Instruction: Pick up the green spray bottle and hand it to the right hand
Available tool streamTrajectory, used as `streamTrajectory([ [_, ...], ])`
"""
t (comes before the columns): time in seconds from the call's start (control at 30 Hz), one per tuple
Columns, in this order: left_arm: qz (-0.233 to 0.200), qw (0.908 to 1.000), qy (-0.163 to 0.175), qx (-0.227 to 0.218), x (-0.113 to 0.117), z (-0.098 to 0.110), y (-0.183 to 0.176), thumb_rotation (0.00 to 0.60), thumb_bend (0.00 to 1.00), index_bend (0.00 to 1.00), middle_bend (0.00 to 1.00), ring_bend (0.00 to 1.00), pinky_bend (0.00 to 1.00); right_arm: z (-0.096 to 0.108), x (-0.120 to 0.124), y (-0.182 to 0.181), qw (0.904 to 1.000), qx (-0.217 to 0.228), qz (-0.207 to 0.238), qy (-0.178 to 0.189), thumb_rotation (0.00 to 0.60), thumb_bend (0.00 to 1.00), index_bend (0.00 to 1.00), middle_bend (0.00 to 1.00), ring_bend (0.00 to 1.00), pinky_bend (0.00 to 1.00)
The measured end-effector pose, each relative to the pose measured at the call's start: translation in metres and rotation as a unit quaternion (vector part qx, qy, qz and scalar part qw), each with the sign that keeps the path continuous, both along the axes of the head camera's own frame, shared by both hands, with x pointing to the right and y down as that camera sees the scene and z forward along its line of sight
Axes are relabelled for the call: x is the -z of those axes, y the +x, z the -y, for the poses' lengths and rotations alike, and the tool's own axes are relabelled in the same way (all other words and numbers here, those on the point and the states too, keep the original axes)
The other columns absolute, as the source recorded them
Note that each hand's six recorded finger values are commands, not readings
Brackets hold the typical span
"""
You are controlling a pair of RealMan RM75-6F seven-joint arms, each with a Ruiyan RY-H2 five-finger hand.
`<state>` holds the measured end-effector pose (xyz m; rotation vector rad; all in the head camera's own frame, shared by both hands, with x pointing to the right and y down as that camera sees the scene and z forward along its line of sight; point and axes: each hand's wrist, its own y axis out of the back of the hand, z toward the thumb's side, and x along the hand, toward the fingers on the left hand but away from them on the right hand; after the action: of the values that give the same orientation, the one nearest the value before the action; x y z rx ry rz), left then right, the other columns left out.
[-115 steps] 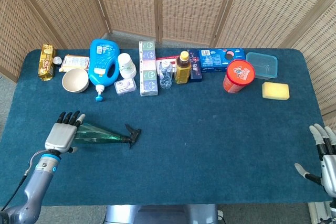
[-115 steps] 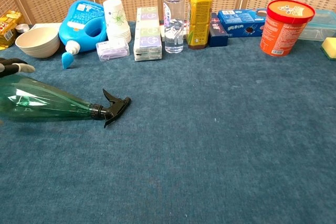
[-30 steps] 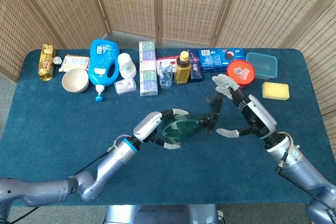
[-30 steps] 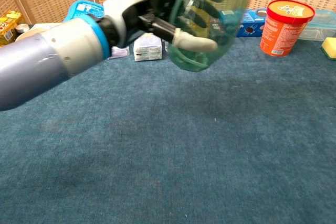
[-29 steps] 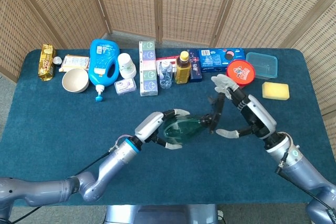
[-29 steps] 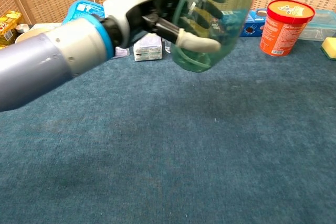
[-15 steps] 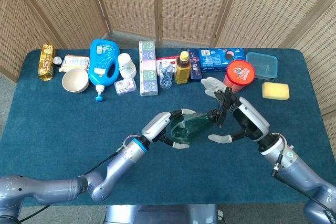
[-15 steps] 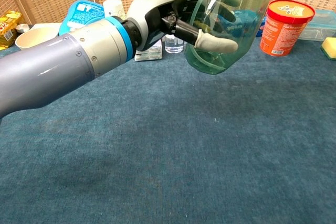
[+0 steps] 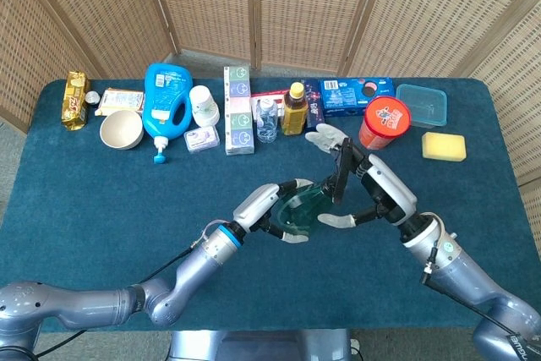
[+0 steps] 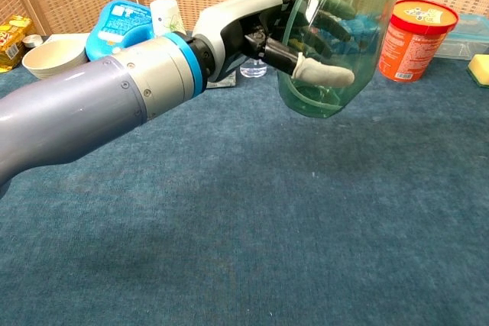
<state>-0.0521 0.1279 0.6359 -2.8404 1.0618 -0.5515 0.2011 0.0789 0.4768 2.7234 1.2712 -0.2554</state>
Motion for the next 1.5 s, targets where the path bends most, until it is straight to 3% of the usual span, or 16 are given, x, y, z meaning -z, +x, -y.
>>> streamTrajectory([
  [0.13, -0.005, 1.0000, -0.005, 0.003, 0.000, -0.002, -0.001, 0.600, 0.00, 0.43, 0.42, 0.42, 0.56, 0.003, -0.001, -0.002, 0.9999, -0.016, -0.005, 0.003, 0.600, 0.00, 0.19, 0.30, 0.17, 0.11],
  [0.37, -0.015, 0.9998, -0.010, 0.002, 0.005, -0.003, 0.004, 0.600, 0.00, 0.43, 0.42, 0.42, 0.56, -0.001, -0.005, -0.011, 0.9997, -0.021, -0.004, -0.009, 0.600, 0.01, 0.43, 0.54, 0.35, 0.22],
  [0.7, -0.015, 0.9998, -0.011, 0.004, 0.006, -0.005, 0.004, 0.600, 0.00, 0.42, 0.42, 0.42, 0.56, 0.000, -0.002, -0.009, 0.9992, -0.039, -0.008, 0.005, 0.600, 0.34, 0.63, 0.73, 0.50, 0.40],
  [0.8, -0.017, 0.9998, -0.012, 0.004, 0.006, -0.006, 0.003, 0.600, 0.00, 0.42, 0.42, 0.41, 0.56, 0.000, -0.001, -0.008, 0.9989, -0.045, -0.013, 0.006, 0.600, 0.41, 0.65, 0.74, 0.51, 0.41],
  [1.0, -0.019, 0.9997, -0.013, 0.007, 0.007, -0.007, 0.000, 0.600, 0.00, 0.40, 0.40, 0.40, 0.56, 0.000, 0.000, -0.008, 0.9985, -0.051, -0.016, 0.009, 0.600, 0.45, 0.66, 0.74, 0.51, 0.46],
  [1.17, -0.023, 0.9995, -0.018, 0.011, 0.007, -0.007, -0.005, 0.600, 0.00, 0.38, 0.37, 0.39, 0.56, -0.001, 0.004, -0.007, 0.9978, -0.060, -0.017, 0.022, 0.600, 0.63, 0.65, 0.70, 0.52, 0.69],
  [1.33, -0.023, 0.9995, -0.019, 0.012, 0.006, -0.008, -0.008, 0.600, 0.00, 0.37, 0.36, 0.38, 0.56, -0.002, 0.005, -0.008, 0.9978, -0.061, -0.008, 0.024, 0.600, 0.74, 0.66, 0.69, 0.53, 0.75],
  [1.43, -0.024, 0.9995, -0.020, 0.011, 0.006, -0.008, -0.010, 0.600, 0.00, 0.29, 0.27, 0.34, 0.56, -0.002, 0.005, -0.007, 0.9978, -0.061, -0.009, 0.025, 0.600, 0.75, 0.66, 0.69, 0.53, 0.75],
  [1.5, -0.024, 0.9995, -0.022, 0.007, 0.007, -0.009, -0.011, 0.600, 0.00, 0.14, 0.13, 0.27, 0.56, -0.002, 0.006, -0.006, 0.9976, -0.061, -0.012, 0.029, 0.600, 0.75, 0.66, 0.69, 0.53, 0.75],
])
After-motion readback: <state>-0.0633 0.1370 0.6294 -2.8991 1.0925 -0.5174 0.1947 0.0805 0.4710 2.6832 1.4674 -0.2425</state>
